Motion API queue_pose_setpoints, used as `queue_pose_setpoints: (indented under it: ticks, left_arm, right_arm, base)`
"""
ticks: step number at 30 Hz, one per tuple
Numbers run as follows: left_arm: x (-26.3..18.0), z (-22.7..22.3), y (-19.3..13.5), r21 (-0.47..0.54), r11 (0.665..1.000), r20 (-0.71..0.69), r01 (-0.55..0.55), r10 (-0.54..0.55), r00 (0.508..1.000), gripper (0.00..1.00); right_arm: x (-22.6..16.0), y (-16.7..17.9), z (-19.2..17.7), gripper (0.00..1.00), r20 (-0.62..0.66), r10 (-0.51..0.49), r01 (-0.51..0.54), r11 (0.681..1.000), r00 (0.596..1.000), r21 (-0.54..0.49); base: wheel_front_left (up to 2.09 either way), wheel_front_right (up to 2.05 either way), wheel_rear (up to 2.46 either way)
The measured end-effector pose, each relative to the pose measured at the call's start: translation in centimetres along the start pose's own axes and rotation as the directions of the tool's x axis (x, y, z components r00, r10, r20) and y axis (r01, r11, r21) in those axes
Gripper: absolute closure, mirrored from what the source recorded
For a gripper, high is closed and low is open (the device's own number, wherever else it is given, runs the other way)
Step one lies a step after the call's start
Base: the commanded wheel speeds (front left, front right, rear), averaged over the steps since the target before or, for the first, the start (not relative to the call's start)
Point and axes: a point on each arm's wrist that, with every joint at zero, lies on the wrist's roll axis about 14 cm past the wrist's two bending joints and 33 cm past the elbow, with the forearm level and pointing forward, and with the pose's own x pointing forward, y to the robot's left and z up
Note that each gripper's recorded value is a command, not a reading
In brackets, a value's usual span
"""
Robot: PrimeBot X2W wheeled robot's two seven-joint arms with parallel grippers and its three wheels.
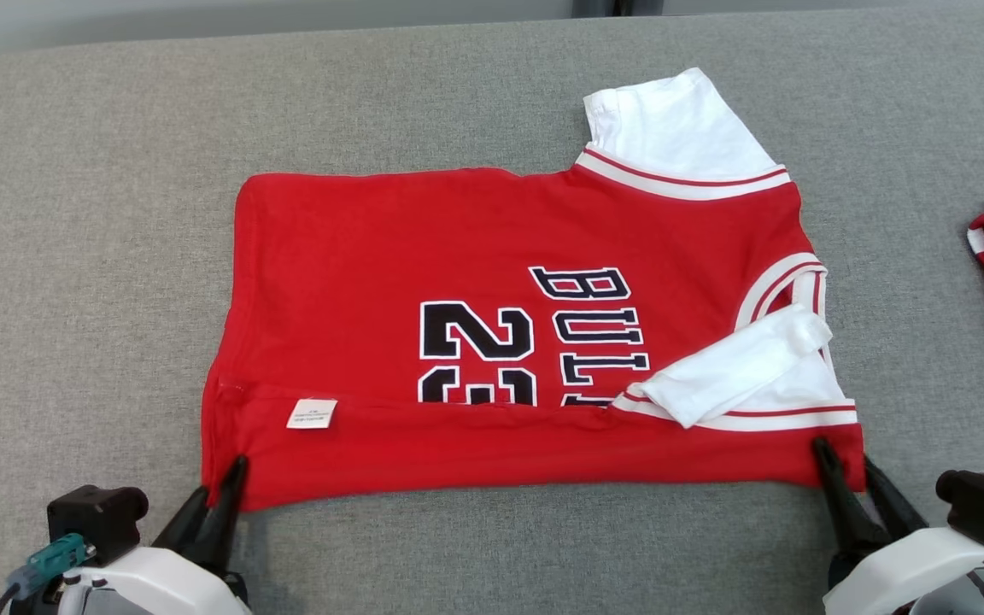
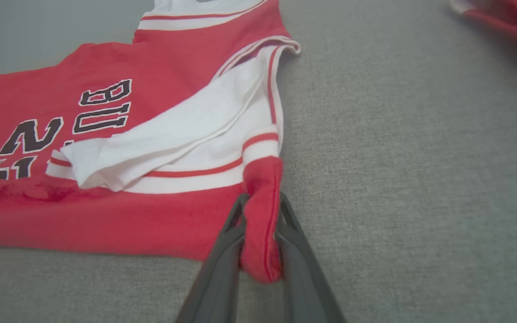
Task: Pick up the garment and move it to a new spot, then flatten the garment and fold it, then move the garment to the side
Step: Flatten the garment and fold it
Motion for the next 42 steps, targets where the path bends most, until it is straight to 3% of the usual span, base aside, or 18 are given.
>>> queue_pose_setpoints:
  ticks: [6, 12, 20, 32, 42]
  left_arm:
    - [0.2, 3.5, -0.2, -0.023, 0.999, 0.188, -0.037, 0.041, 0.981, 0.00]
    - [0.2, 8.6, -0.5, 0.045, 0.997, 0.398, -0.059, 0.036, 0.917, 0.00]
    - [0.6, 11.3, -1.3, 0.096, 0.994, 0.463, -0.059, 0.008, 0.886, 0.00]
    - [2.4, 12.0, -2.1, 0.122, 0.992, 0.449, -0.030, -0.028, 0.893, 0.00]
    - [12.0, 10.8, -1.1, 0.086, 0.993, 0.175, 0.078, -0.092, 0.980, 0.00]
  right_arm:
    - [-0.1, -0.6, 3.1, 0.00, 0.117, -0.024, 0.028, 0.999, 0.993, -0.029]
    - [-0.6, -0.6, 9.6, 0.00, 0.347, -0.016, 0.060, 0.992, 0.938, -0.114]
    - [-0.9, 2.1, 14.0, 0.00, 0.457, 0.071, 0.025, 0.980, 0.887, -0.199]
    - [0.3, 3.1, 14.0, 0.00, 0.438, 0.102, -0.011, 0.978, 0.893, -0.207]
    - [2.9, 2.6, 12.2, 0.00, 0.389, 0.092, -0.023, 0.984, 0.917, -0.179]
  base:
    - [0.00, 0.00, 0.00]
    - [0.00, 0.00, 0.00]
    - [0.00, 0.00, 0.00]
    - [0.00, 0.00, 0.00]
    - [0.00, 0.00, 0.00]
